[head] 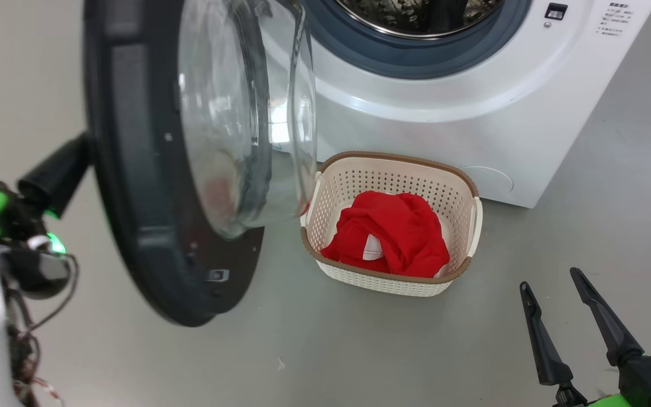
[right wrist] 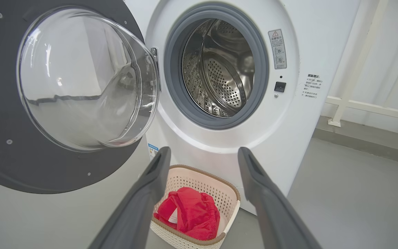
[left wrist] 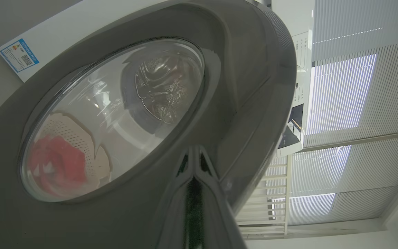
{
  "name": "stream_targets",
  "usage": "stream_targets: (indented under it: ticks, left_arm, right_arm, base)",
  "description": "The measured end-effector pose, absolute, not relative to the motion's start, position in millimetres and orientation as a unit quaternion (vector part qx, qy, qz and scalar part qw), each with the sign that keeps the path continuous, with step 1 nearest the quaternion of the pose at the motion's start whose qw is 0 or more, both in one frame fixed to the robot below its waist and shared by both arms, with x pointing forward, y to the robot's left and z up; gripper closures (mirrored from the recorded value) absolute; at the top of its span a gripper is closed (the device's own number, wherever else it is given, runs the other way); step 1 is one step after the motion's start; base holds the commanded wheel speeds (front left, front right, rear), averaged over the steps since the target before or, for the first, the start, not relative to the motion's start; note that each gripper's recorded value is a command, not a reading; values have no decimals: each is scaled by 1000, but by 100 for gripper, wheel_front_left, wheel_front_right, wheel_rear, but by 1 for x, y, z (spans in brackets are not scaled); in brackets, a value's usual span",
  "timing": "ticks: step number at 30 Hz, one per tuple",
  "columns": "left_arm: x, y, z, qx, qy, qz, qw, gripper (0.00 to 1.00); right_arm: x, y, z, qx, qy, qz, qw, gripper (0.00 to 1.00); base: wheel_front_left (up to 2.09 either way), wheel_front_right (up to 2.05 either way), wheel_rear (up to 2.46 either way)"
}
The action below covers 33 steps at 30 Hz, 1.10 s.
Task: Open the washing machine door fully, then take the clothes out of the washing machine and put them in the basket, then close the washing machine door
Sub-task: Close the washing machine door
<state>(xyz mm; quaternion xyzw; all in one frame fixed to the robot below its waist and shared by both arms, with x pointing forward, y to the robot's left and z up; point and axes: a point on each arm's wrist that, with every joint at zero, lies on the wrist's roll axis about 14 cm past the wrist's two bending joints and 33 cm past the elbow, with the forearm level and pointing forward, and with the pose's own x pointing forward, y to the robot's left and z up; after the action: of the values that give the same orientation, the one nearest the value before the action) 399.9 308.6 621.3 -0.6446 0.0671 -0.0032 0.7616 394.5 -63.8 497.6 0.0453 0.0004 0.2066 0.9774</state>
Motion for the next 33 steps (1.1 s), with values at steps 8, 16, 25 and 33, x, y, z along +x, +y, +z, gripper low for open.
stream_targets:
  ticks: [8,16,25,33]
  left_arm:
    - [409,266,616,-651,90,-41,752,100]
    - [416,243,613,-660,91,-57,744,100]
    - [428,223,604,-670,100,-68,732,100]
    - [444,198,590,-680,120,-83,718,100]
  right_arm:
    - [391,-72,501,51,-5,193,980,0]
    - [386,-83,506,51,-13,178,983,0]
    - [382,-94,508,50,-16,162,985,0]
    - [380,-107,504,48,-9,142,989,0]
  base:
    - [0,0,0]
    - [0,0,0]
    - [0,0,0]
    - [0,0,0]
